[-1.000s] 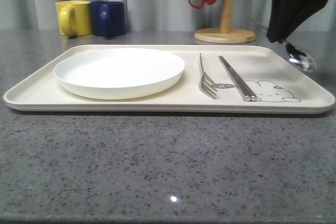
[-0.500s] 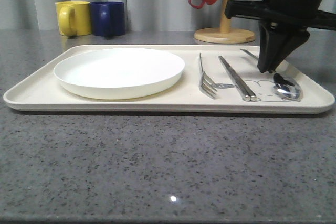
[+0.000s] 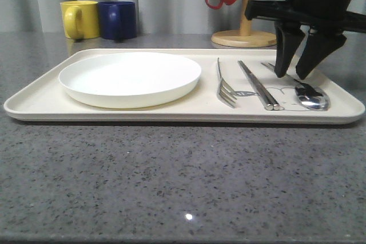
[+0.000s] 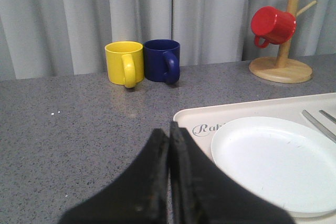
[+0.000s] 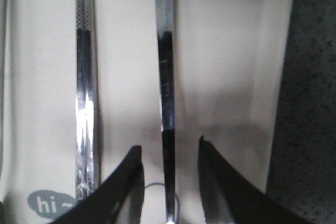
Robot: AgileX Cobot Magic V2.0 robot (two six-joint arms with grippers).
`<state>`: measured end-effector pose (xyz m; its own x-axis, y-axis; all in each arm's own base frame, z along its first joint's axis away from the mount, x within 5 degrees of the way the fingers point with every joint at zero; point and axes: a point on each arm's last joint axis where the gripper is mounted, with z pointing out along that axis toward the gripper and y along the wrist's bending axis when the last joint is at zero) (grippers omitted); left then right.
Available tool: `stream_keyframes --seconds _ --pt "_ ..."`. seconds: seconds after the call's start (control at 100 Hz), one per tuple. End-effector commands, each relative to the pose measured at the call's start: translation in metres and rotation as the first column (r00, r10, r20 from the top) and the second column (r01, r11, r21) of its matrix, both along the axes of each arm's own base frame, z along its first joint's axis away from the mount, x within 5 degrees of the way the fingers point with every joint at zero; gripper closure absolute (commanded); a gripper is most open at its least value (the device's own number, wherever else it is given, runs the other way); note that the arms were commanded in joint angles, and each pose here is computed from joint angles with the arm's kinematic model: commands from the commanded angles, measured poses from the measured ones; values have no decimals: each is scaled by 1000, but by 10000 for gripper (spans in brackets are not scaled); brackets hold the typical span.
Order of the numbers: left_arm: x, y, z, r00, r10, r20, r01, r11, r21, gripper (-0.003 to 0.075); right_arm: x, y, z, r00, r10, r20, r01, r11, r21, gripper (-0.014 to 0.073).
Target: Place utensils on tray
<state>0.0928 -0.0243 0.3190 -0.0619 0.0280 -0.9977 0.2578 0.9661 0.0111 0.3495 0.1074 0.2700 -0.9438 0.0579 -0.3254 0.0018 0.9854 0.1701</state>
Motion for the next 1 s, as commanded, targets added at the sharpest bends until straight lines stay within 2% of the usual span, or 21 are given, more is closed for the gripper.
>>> stream_keyframes --seconds 0.0,0.28,0.42,0.59,0.74,0.99 --pt "0 2 15 996 22 82 -19 999 -35 738 -11 -5 46 986 6 164 -8 1000 14 313" --pt "0 2 15 996 22 82 -19 999 -35 738 -39 -45 100 941 -32 337 57 996 -64 313" --pt "0 2 15 996 22 82 -19 999 -35 738 -61 -72 113 917 -85 389 127 988 -84 313" --pt "0 2 15 996 22 82 -19 999 -35 738 -95 -94 109 887 -126 444 186 978 -95 315" --pt "0 2 15 996 22 82 -19 999 -35 738 -128 -100 95 856 -119 502 193 976 -99 315" --pt "0 2 15 996 22 82 -19 999 -35 738 -180 -103 77 773 -105 625 182 982 -60 315"
